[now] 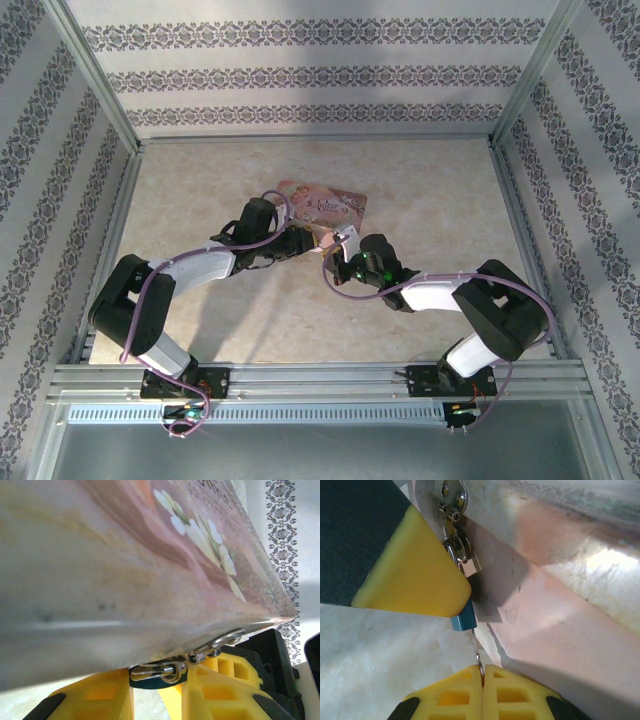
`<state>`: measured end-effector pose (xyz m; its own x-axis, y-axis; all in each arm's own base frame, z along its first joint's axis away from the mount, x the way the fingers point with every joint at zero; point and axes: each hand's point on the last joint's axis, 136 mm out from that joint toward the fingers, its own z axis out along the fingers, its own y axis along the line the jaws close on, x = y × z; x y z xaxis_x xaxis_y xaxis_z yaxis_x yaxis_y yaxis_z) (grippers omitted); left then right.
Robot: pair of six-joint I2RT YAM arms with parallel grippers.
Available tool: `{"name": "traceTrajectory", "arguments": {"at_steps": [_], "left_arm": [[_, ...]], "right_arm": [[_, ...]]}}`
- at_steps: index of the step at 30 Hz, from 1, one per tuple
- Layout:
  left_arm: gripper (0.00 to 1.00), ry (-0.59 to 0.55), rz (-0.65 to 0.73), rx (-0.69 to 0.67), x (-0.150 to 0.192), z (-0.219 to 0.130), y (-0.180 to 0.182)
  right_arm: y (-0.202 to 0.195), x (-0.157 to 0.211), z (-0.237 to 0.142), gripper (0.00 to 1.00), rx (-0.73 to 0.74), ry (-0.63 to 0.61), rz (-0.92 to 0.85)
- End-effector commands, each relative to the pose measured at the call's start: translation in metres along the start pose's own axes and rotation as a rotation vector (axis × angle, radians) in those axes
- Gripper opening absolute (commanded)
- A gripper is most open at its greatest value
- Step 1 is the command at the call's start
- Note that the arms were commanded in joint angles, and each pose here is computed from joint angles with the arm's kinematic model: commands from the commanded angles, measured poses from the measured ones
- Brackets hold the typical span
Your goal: Unlock a padlock with a key
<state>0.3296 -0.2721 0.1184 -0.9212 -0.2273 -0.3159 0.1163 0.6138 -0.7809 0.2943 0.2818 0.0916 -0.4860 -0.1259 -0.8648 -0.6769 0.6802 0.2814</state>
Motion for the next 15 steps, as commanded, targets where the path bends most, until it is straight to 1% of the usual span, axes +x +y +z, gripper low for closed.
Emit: {"name": "traceTrajectory", "arguments": {"at_steps": [1, 15], "left_arm": [[0.25, -0.005, 0.033, 0.088, -0.005, -0.006, -0.034], [0.25, 0.001, 0.030, 0.089, -0.004, -0.006, -0.034]], "right_arm": [[0.001, -0.007, -0.005, 0.00, -0.011, -0.037, 0.009], [0.006, -0.018, -0.005, 0.00, -0.036, -0.062, 0.007]]}}
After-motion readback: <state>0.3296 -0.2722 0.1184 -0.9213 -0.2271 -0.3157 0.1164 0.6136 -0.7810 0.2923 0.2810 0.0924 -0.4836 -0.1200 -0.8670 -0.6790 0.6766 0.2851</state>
